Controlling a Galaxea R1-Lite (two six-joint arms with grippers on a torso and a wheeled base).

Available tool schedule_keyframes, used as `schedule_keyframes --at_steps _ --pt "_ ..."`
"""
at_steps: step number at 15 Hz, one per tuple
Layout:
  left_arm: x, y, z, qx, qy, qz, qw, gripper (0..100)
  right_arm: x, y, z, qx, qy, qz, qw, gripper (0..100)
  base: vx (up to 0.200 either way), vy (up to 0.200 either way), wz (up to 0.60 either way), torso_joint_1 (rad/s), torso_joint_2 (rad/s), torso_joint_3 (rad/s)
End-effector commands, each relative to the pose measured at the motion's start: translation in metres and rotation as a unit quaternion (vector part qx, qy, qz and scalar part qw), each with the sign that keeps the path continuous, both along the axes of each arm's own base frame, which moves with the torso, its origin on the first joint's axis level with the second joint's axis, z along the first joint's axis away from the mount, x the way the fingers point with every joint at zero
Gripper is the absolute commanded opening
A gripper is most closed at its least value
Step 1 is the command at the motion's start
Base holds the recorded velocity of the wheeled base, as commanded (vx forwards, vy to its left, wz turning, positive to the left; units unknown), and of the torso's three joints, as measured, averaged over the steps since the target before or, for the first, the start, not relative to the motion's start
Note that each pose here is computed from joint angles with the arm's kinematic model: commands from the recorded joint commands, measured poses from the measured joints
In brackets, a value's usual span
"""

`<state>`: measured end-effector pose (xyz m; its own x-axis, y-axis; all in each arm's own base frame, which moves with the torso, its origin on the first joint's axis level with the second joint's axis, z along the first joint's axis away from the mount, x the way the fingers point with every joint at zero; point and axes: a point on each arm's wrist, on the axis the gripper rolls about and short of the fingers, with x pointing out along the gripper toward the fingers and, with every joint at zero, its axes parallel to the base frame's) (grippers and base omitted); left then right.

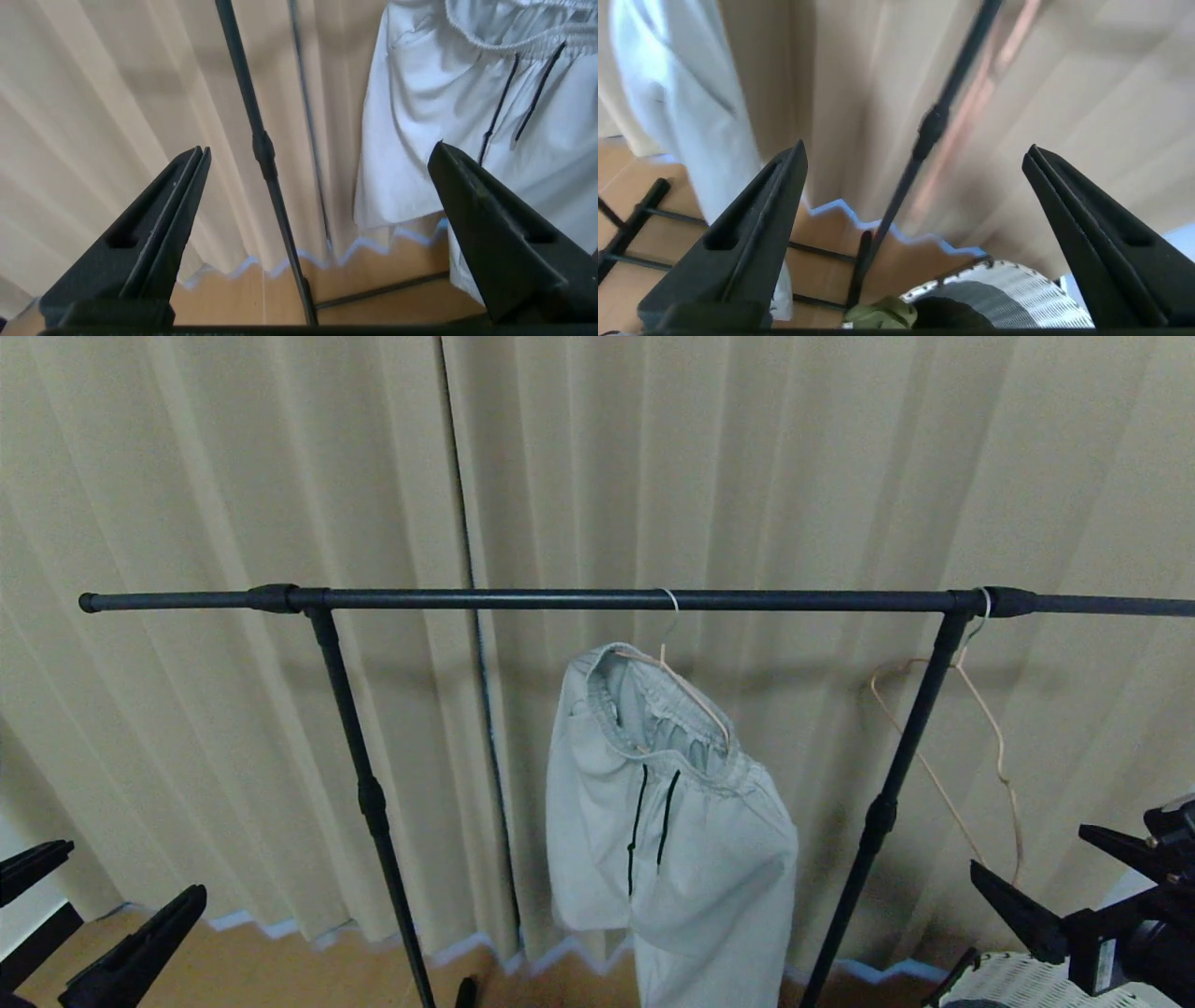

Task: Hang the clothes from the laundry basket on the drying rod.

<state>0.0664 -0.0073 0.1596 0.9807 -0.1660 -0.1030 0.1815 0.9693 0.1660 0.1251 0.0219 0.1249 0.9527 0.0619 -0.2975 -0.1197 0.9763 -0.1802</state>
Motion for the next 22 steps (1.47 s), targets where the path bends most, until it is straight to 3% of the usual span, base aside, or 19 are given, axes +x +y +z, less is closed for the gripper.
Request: schedule_keyframes --at_steps 1,8,11,19,22 --pt "-0.005 0.000 0.002 -0.001 -0.016 0.000 0.9999 100 -0.004 -0.002 -0.001 0.000 -0.003 -0.003 1.0000 100 0.000 0.000 0.00 0.000 0.00 0.000" --pt "-0.005 0.000 -0.005 0.003 -0.002 -0.003 1.0000 100 -0.005 -0.002 -0.004 -0.013 0.005 0.004 0.9999 100 -0.200 0.000 0.00 0.002 0.00 0.003" --pt "-0.001 0.000 -0.011 0.008 0.021 -0.004 0.9997 100 -0.006 -0.002 -0.004 -0.011 0.003 0.003 0.9999 100 0.000 0.000 0.00 0.000 0.00 0.000" --pt "0.001 0.000 -0.007 0.005 0.019 0.003 0.9998 100 -0.009 -0.002 -0.009 -0.029 0.011 0.011 0.9995 100 0.000 0.000 0.00 0.000 0.00 0.000" --pt "0.001 0.002 -0.007 0.007 0.016 0.014 0.9997 100 -0.012 -0.002 -0.008 -0.054 0.005 0.022 0.9983 100 0.000 0.000 0.00 0.000 0.00 0.000"
